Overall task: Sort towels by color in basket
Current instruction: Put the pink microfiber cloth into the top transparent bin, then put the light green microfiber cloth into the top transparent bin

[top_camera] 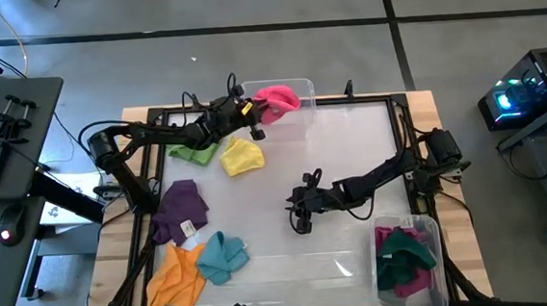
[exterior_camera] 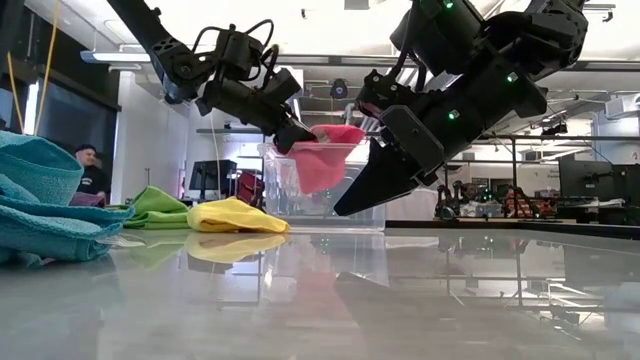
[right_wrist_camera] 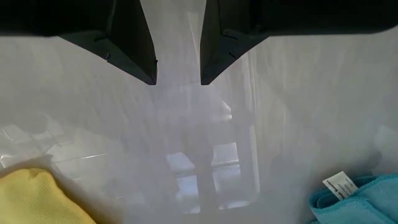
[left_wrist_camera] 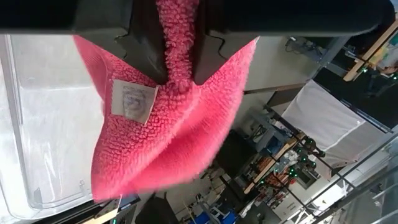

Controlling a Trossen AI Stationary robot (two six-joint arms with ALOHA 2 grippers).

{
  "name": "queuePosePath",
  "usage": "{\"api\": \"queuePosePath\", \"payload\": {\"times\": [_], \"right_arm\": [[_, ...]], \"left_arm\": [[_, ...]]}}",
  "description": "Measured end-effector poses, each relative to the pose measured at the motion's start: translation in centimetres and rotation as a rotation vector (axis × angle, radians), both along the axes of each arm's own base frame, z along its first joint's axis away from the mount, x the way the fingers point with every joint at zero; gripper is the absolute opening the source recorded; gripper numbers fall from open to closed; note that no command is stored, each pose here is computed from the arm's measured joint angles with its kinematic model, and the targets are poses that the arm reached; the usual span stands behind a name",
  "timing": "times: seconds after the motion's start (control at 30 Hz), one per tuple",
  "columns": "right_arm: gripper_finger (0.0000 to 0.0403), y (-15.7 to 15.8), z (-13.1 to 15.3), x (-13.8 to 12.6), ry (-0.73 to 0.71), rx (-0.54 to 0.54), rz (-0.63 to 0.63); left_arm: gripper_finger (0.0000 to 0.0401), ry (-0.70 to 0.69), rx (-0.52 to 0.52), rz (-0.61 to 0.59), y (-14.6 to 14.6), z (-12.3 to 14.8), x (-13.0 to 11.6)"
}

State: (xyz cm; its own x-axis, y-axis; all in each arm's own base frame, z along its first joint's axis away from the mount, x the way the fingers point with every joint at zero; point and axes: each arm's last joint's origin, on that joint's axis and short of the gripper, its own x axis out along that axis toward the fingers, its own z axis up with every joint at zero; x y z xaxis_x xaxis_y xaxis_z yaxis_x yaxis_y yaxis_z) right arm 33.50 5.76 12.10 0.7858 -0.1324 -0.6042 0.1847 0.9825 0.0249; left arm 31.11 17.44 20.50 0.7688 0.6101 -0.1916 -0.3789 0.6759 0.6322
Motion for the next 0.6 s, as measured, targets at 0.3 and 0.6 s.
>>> {"api": "queuePosePath", "payload": {"times": [0.3,0.6], "right_arm": [[0.0119,0.0,0.0,0.0,0.0,0.001,-0.001],[0.0119,0.0,0.0,0.0,0.0,-0.001,0.001]], "left_arm": [[0.0116,0.005,-0.015,0.003,-0.01,-0.11,-0.02],[0.0123,0.01,-0.007,0.037,0.07,-0.11,-0.09]]}}
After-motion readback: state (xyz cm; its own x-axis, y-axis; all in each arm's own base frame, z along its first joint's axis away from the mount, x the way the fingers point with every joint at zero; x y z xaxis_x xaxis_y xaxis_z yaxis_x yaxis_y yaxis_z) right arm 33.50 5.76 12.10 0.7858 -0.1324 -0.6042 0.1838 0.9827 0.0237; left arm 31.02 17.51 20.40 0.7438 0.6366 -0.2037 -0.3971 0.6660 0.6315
